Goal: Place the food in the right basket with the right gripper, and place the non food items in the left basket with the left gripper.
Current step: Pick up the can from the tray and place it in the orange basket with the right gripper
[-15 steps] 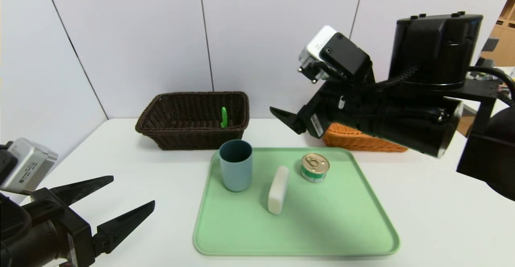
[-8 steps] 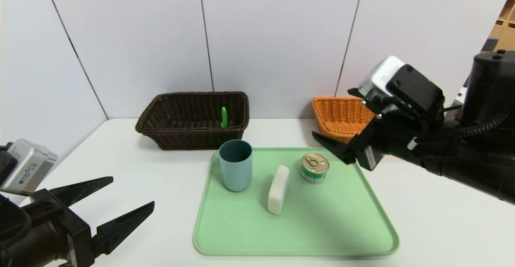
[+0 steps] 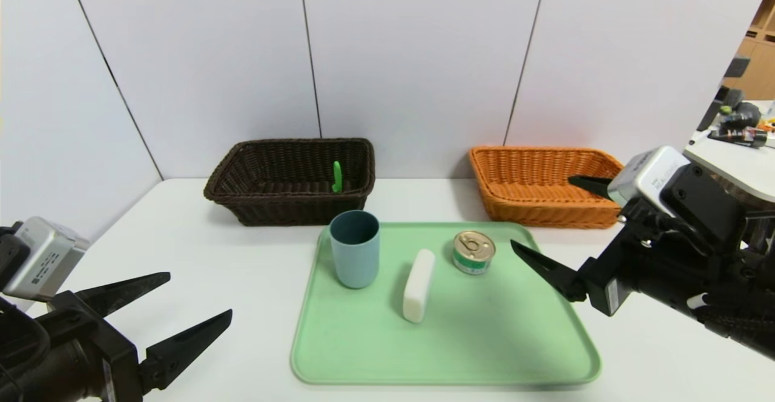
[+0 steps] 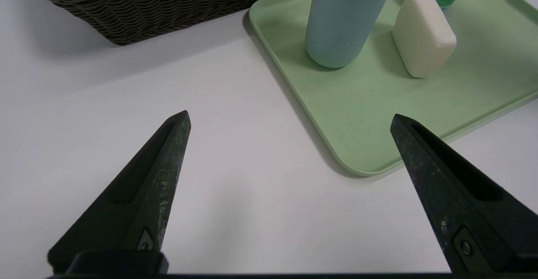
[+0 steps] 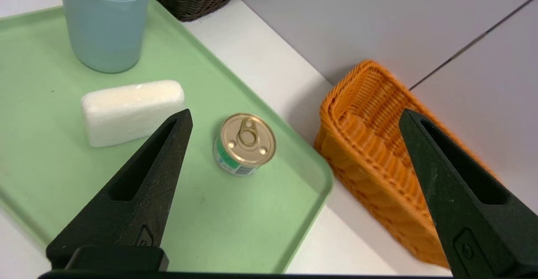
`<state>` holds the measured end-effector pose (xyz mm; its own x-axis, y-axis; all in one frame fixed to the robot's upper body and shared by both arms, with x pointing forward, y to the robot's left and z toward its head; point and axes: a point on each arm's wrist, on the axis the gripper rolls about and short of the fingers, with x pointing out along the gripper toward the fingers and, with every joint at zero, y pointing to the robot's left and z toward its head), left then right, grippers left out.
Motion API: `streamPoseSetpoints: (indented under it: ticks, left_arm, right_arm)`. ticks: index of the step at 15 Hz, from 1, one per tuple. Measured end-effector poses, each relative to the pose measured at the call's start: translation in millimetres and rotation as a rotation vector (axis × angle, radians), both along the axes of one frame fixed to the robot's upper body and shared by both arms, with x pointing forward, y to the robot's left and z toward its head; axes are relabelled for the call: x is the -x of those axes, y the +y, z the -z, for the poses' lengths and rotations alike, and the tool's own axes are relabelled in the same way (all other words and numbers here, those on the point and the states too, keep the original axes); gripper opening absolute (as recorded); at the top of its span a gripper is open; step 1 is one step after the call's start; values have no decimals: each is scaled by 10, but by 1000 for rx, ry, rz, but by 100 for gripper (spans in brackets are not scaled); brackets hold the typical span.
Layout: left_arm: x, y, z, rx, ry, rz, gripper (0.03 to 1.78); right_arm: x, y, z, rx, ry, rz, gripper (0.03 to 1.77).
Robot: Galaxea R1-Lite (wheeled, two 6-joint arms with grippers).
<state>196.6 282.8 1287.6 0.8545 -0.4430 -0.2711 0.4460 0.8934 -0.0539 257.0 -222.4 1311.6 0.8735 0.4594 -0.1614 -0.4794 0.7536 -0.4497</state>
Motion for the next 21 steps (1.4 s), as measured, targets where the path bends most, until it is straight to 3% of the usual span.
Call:
streamPoseSetpoints:
  ticks: [3,6,11,21]
  left_arm:
    - [1,1,10,-1,4,0,169]
    - [-3,-1,15,-1,7,-1,169]
    - [-9,-4,30,-4,14,-1,169]
    - [-1,0,88,-6,18,-2,169]
  right_arm:
    - [69,-54,84,-96,7,24,169]
    - [119,-96,211,-148,58,60,169]
    - [178,-127,429,-190,86,64,169]
    - [-36,21,919,-213,101,70,169]
